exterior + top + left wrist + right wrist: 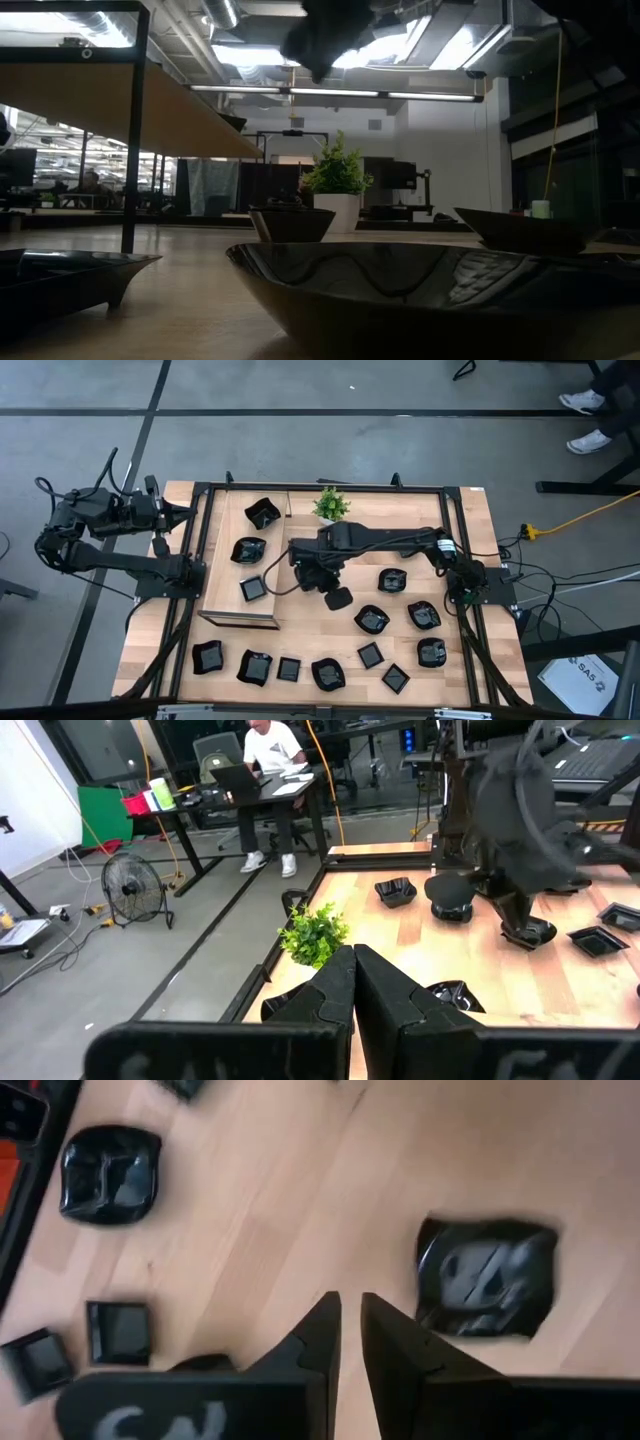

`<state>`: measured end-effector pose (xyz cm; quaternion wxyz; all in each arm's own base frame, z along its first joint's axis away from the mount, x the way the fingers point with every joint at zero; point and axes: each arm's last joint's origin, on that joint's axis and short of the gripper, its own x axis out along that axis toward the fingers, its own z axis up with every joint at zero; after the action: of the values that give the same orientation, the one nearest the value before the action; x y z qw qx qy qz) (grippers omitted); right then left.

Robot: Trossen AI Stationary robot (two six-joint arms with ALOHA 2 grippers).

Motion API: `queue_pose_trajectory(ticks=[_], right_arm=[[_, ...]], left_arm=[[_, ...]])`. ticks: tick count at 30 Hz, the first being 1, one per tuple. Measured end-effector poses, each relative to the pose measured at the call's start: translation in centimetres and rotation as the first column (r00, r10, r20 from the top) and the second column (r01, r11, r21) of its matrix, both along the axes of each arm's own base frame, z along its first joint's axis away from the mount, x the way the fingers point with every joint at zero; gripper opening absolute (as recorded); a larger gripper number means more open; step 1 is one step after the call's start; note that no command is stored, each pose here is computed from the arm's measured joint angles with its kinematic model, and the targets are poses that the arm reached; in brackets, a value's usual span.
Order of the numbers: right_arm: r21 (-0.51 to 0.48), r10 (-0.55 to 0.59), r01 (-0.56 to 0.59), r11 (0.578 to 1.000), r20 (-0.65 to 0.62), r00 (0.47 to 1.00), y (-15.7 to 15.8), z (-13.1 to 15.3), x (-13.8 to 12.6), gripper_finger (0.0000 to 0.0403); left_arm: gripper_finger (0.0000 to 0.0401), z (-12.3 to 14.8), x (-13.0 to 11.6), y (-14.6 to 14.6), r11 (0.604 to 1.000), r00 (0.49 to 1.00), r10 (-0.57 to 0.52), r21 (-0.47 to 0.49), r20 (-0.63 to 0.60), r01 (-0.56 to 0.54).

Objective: Pick & Place Mini shaped plates
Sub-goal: Stack the black leaf shape bowl on top of the black leaf shape bowl on the shelf

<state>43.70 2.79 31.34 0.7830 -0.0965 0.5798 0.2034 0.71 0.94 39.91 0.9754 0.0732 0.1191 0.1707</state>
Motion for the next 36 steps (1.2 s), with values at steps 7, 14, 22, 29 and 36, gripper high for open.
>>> queue_pose_trajectory(ticks=[7,14,22,29,36], right_arm=[[0.024,-0.07,0.075,0.997,-0.159,0.985,0.0,-1.7,-1.0,0.0044],[0.032,-0.113,0.126,0.992,-0.27,0.956,0.2,-4.7,-2.4,0.0044],[0.083,-0.168,0.181,0.98,-0.142,0.975,0.2,-5.6,-5.7,0.0044],[0.193,-0.273,0.247,0.949,0.116,0.955,0.0,-5.3,-8.9,0.0044],[0.261,-0.372,0.306,0.916,0.26,0.891,0.4,-8.7,-10.2,0.0044]], left_arm=[[0.0004,0.0,0.0,0.0,1.0,1.0,-0.001,0.0,0.0,0.001],[0.0004,0.0,0.0,0.0,1.0,1.0,0.0,0.0,0.0,0.0],[0.0004,0.0,0.0,0.0,1.0,1.0,0.0,0.0,0.0,0.0],[0.0004,0.0,0.0,0.0,1.0,1.0,0.0,0.0,0.001,0.0],[0.0004,0.0,0.0,0.0,1.0,1.0,0.0,0.0,0.0,0.0]])
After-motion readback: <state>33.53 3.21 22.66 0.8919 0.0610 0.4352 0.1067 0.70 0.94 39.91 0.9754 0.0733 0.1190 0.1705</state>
